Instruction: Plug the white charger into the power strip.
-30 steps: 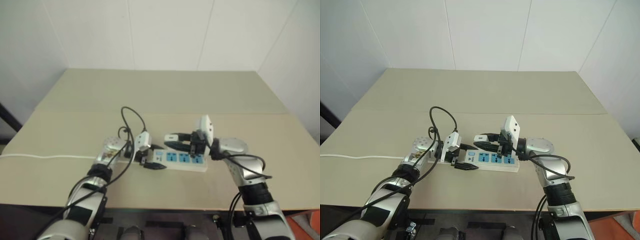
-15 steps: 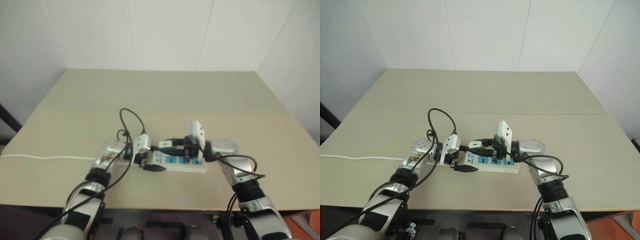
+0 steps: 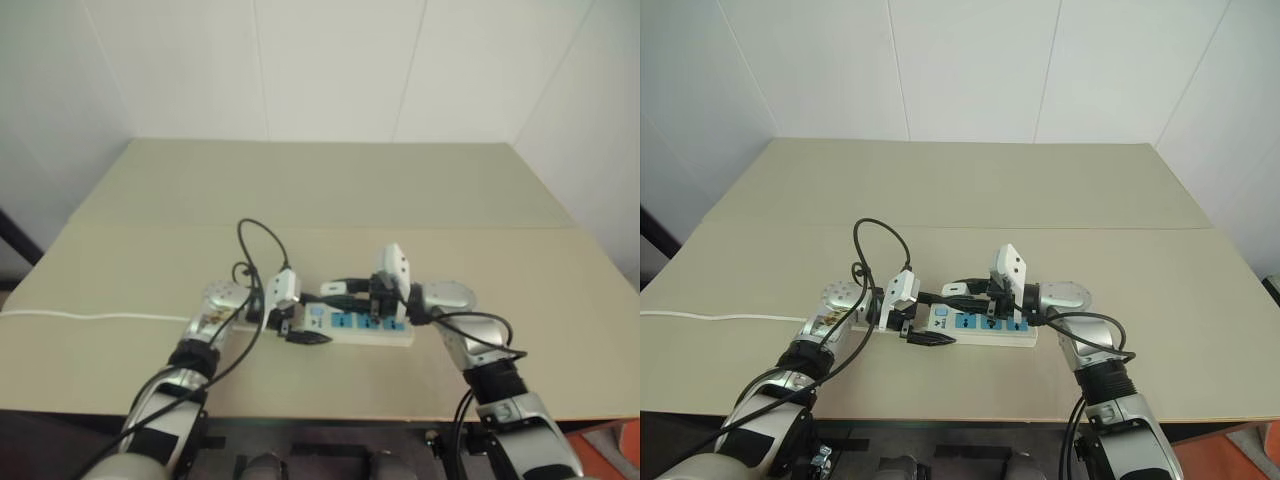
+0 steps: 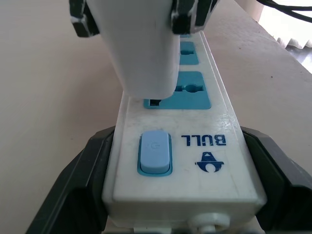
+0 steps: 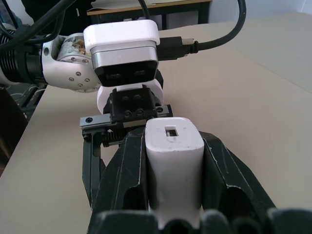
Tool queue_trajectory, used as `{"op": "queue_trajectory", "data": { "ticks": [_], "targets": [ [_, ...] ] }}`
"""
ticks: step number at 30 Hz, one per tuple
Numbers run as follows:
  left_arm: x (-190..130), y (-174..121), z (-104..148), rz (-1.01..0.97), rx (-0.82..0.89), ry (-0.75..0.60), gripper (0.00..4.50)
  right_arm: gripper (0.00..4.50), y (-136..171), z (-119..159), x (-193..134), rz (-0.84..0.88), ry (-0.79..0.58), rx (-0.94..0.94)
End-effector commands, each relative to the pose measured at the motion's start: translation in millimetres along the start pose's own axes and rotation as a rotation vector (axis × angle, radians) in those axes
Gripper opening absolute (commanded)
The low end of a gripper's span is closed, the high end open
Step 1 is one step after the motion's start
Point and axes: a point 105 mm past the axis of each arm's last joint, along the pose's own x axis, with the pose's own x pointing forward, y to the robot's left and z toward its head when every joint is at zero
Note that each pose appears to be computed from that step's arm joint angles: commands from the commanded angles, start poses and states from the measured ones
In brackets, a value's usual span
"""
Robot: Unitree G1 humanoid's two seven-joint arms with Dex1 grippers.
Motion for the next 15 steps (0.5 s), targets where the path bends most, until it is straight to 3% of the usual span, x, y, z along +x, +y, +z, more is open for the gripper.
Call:
{"op": "queue_trajectory", "data": {
  "ticks": [1,15],
  "targets": [
    [2.7,-11.0,-15.2,-0.035,-0.045,0.042,3.3,1.11,-1.7,9.9,1.4,0.001,-0.022,-0.053],
    [-0.5,-11.2,-16.6,-0.025,-0.052,0.047,3.3,1.11,0.4,4.6,4.0,-0.01,-0.07,-0.024]
  ]
}}
